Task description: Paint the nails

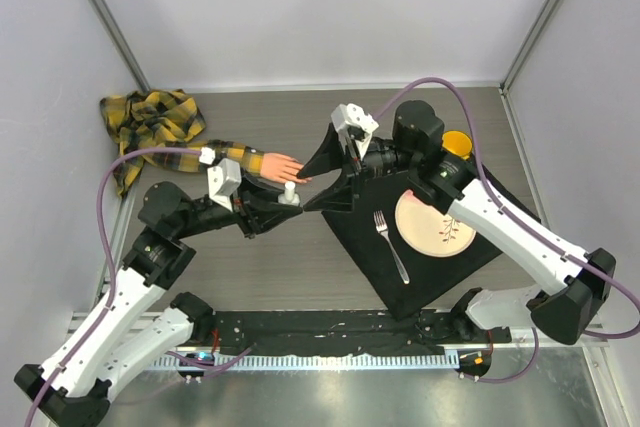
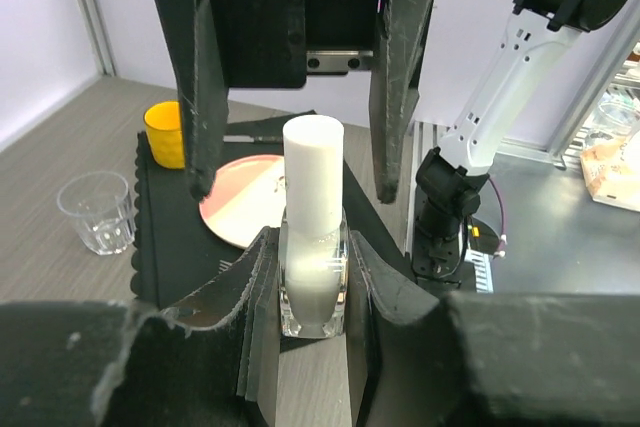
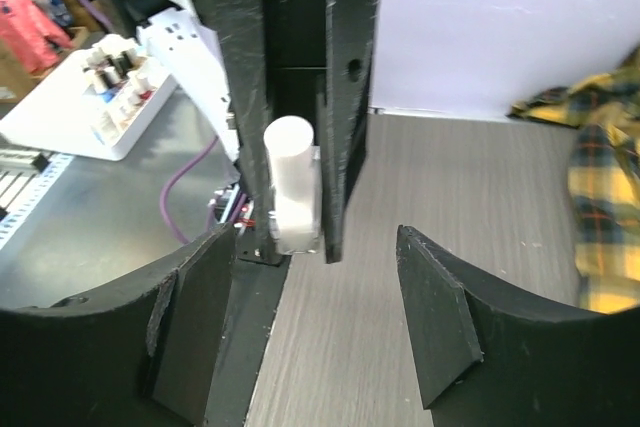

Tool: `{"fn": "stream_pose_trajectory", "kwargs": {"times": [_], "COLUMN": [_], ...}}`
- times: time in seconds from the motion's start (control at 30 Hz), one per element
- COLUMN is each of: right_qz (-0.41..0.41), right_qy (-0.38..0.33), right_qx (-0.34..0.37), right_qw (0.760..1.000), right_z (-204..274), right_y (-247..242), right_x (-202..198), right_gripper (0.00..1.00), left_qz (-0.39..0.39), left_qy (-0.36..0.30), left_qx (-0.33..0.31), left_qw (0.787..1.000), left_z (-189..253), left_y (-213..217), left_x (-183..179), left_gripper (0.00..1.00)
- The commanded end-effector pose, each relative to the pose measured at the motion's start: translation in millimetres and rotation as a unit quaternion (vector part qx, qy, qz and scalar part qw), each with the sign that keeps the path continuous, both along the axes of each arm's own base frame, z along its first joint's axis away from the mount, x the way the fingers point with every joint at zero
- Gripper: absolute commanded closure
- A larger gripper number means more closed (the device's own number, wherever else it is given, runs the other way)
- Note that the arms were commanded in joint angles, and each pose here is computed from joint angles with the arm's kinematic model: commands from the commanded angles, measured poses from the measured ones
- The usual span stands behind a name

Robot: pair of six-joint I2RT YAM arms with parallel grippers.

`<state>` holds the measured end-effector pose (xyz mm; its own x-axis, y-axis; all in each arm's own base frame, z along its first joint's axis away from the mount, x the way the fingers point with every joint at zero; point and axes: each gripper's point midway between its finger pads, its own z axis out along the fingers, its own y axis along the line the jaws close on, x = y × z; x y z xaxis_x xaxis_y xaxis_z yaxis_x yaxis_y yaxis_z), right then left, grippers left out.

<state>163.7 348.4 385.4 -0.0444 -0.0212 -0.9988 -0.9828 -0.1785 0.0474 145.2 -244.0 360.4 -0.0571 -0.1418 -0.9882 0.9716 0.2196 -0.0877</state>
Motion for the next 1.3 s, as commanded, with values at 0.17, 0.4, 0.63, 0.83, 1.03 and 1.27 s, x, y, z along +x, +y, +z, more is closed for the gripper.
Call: {"fn": "stream_pose_trajectory", "kwargs": {"times": [0.17,0.4,0.63,0.83,1.03,1.27], "right_qz": [0.043,0.045,0.062,0.075,0.089,0.093], "right_qy": [-0.017,0.000,0.013,0.026,0.026,0.030], "right_qx": [0.085,0.089,0.098,0.098,0.103,0.101], "right_qw": [0.995,0.995,0.993,0.992,0.990,0.990], "right_z": [37,36,38,36,37,35], "right_y": [2,8,11,14,18,24], "right_x": [-14,-8,-10,-12,-16,-17], "right_gripper": [0.36,0.42,0.46,0.49,0.49,0.50], "left_qz": [-0.017,-0.015,-0.021,-0.021,-0.021,-0.020], "left_qy": [-0.044,-0.048,-0.043,-0.041,-0.040,-0.040], "left_qx": [-0.047,-0.050,-0.050,-0.053,-0.055,-0.058], "left_qw": [0.998,0.998,0.998,0.998,0.997,0.997], "left_z": [23,23,22,23,23,25], "left_y": [7,9,8,8,9,10], "left_x": [-3,-4,-3,-1,0,0], "left_gripper": [1.00,1.00,1.00,1.00,1.00,1.00]}}
